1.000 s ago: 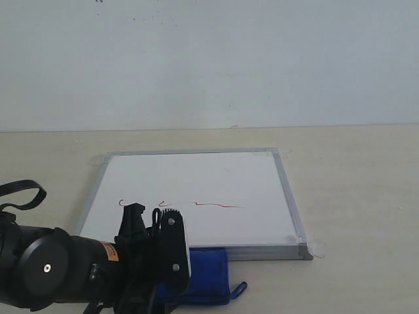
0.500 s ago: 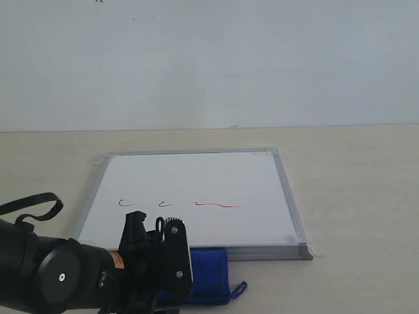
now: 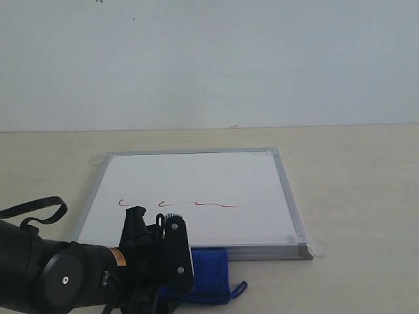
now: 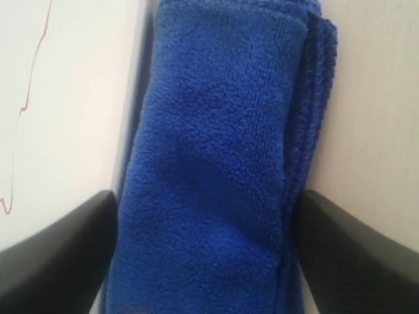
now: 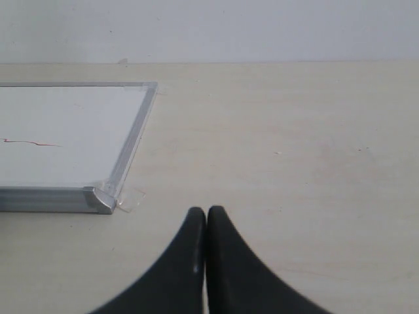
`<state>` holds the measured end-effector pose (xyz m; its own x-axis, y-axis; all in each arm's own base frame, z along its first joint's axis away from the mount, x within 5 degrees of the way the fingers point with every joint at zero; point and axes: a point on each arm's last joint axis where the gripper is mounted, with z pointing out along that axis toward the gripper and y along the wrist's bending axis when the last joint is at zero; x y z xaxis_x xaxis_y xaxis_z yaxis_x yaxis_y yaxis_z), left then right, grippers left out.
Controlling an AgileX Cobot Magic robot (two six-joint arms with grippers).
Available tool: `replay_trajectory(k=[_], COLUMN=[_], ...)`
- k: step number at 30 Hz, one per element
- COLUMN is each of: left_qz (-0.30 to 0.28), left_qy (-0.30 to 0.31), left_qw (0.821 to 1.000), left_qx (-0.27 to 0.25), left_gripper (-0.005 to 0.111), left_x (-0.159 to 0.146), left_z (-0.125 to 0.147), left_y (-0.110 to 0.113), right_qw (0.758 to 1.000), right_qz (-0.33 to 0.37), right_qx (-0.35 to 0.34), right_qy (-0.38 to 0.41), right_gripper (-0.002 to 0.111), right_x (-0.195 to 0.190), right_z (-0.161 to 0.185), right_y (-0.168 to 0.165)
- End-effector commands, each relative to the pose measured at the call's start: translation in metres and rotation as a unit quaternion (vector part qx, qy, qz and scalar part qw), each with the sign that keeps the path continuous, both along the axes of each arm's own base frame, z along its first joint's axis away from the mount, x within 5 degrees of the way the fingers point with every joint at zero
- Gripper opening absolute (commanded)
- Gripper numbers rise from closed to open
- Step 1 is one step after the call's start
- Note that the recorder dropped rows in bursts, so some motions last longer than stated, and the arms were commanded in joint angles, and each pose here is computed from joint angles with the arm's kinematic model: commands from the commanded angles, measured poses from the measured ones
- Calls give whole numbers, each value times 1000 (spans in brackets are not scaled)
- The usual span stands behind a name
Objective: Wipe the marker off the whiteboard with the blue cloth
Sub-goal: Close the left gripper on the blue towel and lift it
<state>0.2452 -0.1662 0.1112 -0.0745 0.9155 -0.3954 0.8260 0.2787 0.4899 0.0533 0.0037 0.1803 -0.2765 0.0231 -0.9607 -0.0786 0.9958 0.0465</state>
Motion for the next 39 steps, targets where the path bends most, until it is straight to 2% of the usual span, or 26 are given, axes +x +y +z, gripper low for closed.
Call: replay_trajectory(k=[1, 19, 33, 39], left_qz=[6, -4, -8, -5], left_qy=[-6, 35, 31, 53], left_qw=[1000, 999, 999, 999], left_qx=[-6, 2, -5, 8], left_gripper=[71, 71, 71, 71], left_x=[1, -5, 2, 7], left_z=[1, -4, 0, -16], left_y=[-2, -2, -8, -11], right_qw=[1000, 1000, 1000, 1000], right_qz=[-4, -4, -4, -4], right_qx=[0, 0, 0, 0], right_qy=[-5, -5, -5, -5], right_gripper=[0, 0, 0, 0], right_x=[0, 0, 0, 0], right_z=[1, 1, 1, 1], right_y=[-1, -1, -1, -1])
